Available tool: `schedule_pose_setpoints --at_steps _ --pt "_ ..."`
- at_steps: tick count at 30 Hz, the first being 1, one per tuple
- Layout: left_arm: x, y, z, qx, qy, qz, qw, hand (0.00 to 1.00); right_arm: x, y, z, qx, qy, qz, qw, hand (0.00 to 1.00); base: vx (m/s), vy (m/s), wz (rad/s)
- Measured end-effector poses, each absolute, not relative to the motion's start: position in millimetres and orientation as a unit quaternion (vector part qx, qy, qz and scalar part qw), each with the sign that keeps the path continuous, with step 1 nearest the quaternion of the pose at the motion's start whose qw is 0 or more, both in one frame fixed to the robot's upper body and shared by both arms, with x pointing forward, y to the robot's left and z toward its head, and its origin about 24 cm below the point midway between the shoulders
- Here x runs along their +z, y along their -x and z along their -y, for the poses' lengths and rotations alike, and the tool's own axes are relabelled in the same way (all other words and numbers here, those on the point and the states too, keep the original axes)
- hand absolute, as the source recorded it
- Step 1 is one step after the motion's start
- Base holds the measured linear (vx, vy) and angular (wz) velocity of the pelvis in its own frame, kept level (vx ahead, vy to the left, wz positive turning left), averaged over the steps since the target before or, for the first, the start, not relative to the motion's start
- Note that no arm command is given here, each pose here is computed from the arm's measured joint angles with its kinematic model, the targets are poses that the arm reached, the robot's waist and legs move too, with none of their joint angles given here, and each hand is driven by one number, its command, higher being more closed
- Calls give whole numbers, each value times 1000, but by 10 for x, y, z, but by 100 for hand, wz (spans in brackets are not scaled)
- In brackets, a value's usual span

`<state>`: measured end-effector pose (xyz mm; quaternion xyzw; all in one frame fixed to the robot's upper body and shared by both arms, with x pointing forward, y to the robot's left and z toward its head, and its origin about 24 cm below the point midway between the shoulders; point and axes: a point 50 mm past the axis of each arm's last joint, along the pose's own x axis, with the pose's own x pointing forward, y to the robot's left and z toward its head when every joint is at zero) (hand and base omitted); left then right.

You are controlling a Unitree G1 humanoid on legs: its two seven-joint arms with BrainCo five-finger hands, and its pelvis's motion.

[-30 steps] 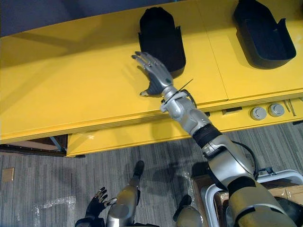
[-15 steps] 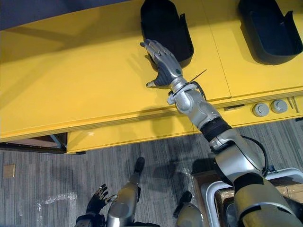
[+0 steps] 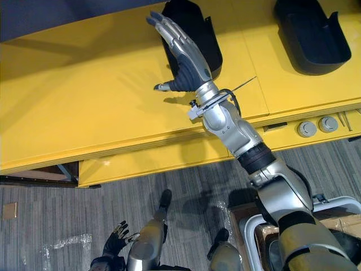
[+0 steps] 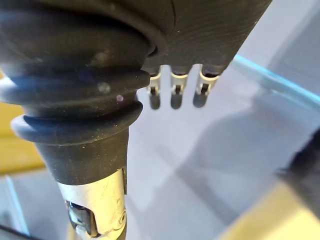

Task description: Walk over and take plastic housings, then place them on the shelf

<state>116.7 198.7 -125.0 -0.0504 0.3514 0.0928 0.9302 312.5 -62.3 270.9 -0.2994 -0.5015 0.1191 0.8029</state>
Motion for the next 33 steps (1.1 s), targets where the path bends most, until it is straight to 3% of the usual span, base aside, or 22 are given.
schedule_pose_setpoints --at_steps 5,6,13,19,24,33 --pt "-1309 -1052 -2094 122 46 -367 921 0 2475 -2910 1044 75 175 449 873 0 -19 -6 -35" --pt "-1320 -1008 -2159 132 40 -372 918 0 2297 -2830 1247 52 122 417 899 0 21 -4 -43" --pt "-1372 -858 -2261 149 9 -405 902 0 1266 -2469 1905 -87 22 236 968 0 56 7 -41" --pt "-1512 -652 -2199 157 14 -477 864 0 621 -2068 2215 -197 -15 116 973 0 -9 14 -80" --pt "-1571 -541 -2223 154 3 -510 846 0 455 -1901 2341 -212 -27 86 973 0 -9 -7 -84" --pt "-1529 -860 -2121 138 23 -489 861 0 481 -1924 2201 -152 -34 109 982 0 -30 -2 -14"
